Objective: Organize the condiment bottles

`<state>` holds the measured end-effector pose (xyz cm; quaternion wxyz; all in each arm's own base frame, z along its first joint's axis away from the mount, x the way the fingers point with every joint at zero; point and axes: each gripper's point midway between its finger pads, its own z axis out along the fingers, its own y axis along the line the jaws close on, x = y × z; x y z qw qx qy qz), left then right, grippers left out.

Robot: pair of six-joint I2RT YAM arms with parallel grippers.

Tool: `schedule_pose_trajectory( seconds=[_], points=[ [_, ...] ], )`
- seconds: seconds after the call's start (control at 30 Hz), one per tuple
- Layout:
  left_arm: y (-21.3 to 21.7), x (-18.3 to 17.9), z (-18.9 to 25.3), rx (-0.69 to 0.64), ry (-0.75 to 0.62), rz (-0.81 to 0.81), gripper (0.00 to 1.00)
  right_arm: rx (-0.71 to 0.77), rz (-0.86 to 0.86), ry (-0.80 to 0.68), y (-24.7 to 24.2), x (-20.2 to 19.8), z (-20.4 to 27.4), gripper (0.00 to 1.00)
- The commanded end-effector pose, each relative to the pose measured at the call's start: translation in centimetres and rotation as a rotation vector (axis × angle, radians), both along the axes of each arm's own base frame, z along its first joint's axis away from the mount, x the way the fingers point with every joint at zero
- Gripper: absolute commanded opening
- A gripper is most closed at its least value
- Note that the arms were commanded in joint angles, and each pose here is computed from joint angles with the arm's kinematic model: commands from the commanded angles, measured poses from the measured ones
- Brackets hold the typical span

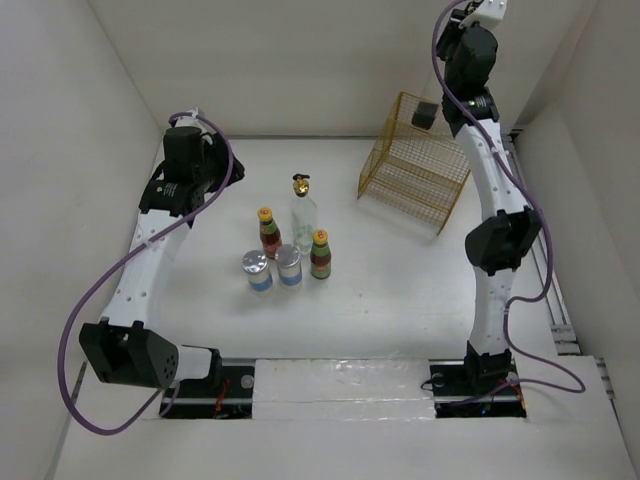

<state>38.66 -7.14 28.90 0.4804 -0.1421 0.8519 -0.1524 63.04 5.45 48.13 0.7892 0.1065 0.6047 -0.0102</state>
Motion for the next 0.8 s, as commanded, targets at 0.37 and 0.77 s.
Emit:
schedule_pose_trajectory(
  seconds=[0.37,0.77],
  points=[
    [-0.7,0.0,1.5,-0.019,-0.037,-0.025,0.46,0.154,-0.125,-0.251,0.1,-1.8,5.1,0.00],
    [-0.6,-0.3,0.6,-0.017,-0.019,-0.025,0.46,0.086,-0.089,-0.088,3.2,0.0,-2.4,0.00]
  ],
)
